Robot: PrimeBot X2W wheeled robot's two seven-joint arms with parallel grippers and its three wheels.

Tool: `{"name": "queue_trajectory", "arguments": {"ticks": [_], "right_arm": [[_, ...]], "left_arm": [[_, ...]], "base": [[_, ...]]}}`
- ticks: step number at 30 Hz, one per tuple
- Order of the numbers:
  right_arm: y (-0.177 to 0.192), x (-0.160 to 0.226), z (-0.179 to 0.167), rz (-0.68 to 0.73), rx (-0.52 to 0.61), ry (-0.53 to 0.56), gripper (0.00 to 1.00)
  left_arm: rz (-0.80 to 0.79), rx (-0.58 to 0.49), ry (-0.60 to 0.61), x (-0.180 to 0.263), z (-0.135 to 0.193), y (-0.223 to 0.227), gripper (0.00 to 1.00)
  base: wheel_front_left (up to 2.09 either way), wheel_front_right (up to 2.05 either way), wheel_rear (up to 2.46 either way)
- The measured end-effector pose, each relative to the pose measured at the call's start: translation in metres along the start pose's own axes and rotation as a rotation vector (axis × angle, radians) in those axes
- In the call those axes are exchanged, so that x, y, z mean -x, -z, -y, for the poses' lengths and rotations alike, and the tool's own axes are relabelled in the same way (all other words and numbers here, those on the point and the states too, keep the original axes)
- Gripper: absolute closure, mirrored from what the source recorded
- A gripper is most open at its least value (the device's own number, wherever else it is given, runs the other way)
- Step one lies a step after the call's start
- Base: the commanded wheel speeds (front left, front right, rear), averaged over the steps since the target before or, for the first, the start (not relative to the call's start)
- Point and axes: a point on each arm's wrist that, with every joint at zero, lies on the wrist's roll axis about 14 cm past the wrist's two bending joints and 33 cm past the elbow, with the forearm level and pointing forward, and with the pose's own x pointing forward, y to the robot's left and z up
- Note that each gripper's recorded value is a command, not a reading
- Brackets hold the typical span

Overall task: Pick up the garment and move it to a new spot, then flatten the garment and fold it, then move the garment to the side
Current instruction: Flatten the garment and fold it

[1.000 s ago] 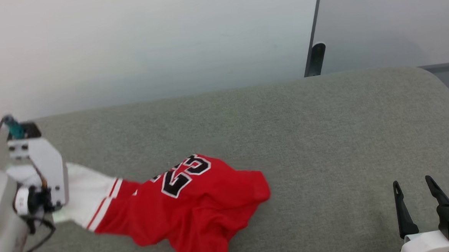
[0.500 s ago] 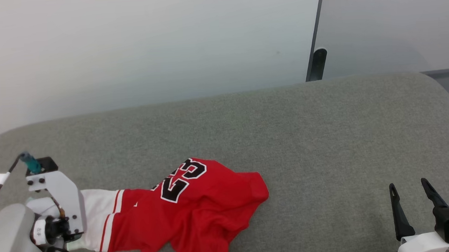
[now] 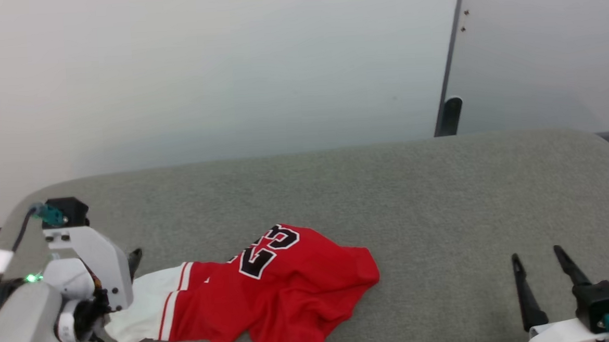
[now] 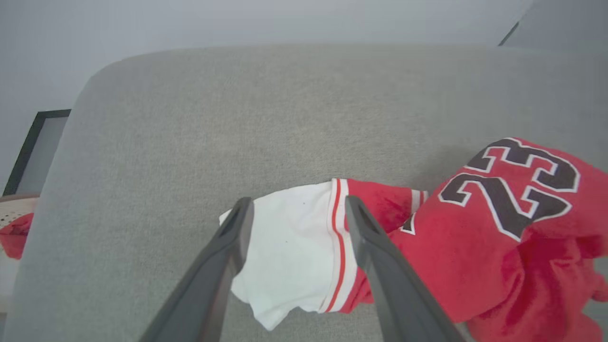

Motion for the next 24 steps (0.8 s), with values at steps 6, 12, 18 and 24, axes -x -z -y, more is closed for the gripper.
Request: {"name": "queue_trajectory", "arguments": {"ticks": [6,12,18,24], "right_arm": [[-0.004,-0.004,-0.026,0.009,-0.015,-0.083,0.00],[-0.008,-0.012,-0.056,0.009,-0.021,-0.184,0.00],[-0.005,-0.020,-0.095,-0.057,-0.021,-0.331,0.00],[0.000,-0.033,-0.131,-0.179,0.002,-0.492,0.00]], "left_arm": [[0.264,0.020,0.040,0.022,0.005,-0.020,0.00],[0.440,0.051,0.017,0.043,-0.004,-0.015,0.00],[0.536,0.077,-0.071,0.062,-0.033,-0.005,0.00],[0.617,0.112,-0.141,0.079,-0.051,0.005,0.00]], "base": [[0.00,0.00,0.00],[0.00,0.00,0.00],[0.00,0.00,0.00],[0.00,0.00,0.00]]}}
